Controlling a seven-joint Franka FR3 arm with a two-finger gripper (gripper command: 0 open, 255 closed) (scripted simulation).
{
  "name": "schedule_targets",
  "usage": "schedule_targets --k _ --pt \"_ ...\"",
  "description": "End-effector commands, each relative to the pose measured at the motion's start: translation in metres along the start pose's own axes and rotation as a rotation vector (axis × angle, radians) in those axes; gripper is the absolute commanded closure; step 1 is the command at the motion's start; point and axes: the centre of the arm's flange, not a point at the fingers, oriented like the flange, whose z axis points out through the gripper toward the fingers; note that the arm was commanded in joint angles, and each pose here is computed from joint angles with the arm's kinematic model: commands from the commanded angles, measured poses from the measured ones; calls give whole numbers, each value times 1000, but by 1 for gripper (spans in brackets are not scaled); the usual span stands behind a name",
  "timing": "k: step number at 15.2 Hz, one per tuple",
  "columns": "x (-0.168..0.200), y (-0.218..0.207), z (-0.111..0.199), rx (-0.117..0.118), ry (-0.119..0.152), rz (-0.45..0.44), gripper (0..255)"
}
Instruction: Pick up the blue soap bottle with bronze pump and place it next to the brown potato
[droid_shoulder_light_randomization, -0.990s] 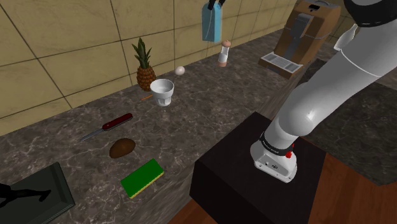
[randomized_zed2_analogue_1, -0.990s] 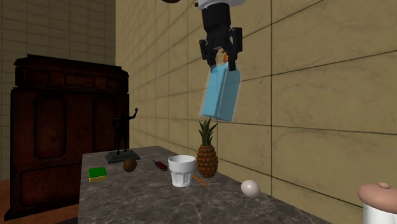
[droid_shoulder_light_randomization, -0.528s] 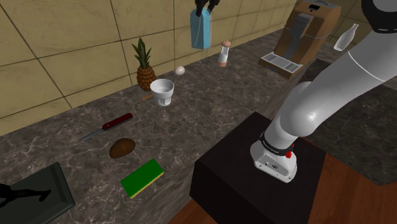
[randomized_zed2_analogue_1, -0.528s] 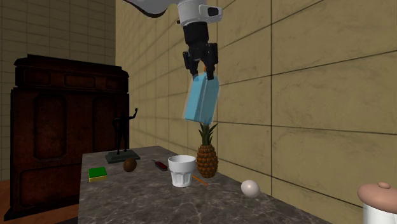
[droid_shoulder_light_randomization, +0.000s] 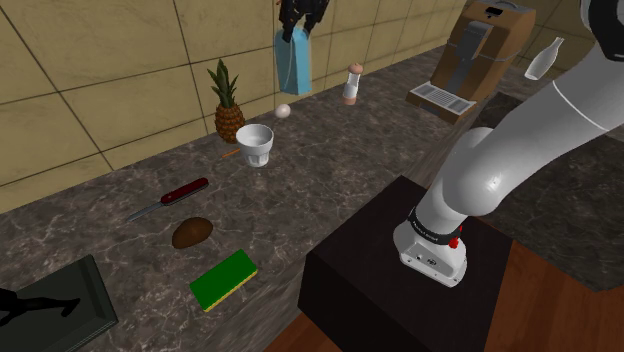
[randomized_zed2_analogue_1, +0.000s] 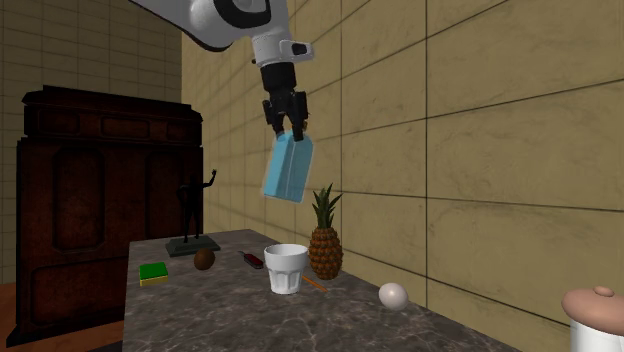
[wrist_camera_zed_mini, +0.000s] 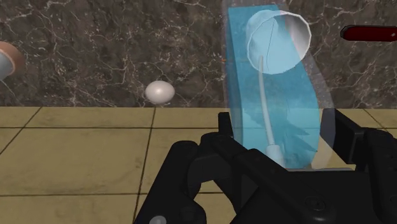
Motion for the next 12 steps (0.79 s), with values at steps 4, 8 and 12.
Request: schedule_targets --k 4,8,12 --pt "-6 -65 20 0 1 2 255" --pt "-12 -115 34 0 1 2 255" --pt "-17 -166 48 0 1 2 255"
